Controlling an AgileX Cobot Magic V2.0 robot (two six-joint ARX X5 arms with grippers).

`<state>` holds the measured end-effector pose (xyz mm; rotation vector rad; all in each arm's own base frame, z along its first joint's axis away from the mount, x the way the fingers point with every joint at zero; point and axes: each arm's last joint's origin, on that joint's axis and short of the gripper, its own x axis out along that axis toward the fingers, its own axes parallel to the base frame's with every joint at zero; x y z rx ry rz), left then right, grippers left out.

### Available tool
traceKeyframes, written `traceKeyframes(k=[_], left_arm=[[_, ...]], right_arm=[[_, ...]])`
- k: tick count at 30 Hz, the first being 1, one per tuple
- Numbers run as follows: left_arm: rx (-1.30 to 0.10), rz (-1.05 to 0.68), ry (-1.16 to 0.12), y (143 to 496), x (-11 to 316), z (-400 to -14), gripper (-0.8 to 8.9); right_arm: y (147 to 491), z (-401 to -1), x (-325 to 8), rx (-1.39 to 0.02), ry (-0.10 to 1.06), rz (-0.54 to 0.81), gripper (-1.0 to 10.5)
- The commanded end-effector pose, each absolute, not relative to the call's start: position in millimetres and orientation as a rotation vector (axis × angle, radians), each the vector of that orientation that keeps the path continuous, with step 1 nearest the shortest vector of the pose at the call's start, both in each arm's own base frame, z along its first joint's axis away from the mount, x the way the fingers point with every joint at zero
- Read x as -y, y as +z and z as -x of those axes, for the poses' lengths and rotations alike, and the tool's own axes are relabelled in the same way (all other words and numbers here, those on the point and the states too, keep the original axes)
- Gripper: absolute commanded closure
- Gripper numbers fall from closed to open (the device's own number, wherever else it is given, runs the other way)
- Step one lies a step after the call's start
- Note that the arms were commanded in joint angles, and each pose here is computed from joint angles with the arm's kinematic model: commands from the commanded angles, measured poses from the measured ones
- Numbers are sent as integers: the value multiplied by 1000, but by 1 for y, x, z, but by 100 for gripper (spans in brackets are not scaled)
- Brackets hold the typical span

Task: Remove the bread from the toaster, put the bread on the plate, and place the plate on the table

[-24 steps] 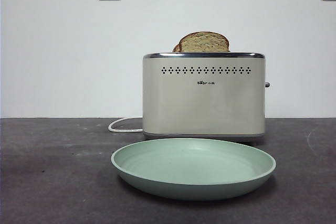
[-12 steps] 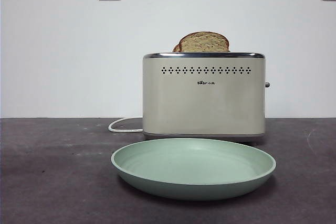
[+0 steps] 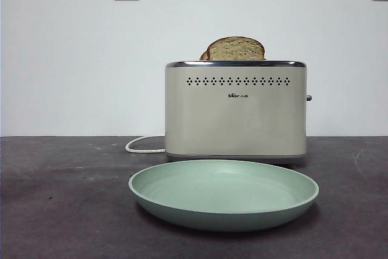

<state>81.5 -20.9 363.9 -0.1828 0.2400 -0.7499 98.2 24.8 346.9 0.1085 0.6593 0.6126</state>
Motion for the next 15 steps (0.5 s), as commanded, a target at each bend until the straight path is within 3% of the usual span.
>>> traceKeyframes(k=[1,8,15], left_arm=[[-223,161,-791,366,23,-98,196],[-158,113,-909,368,42,-155,196],[-104,80,-976,349,83,-219,196]], right_arm=[[348,-100,-25,-658,617,-103,318],[345,-108,-26,-691,615,-110,318],[342,-116,-27,-724,614,-116,318]])
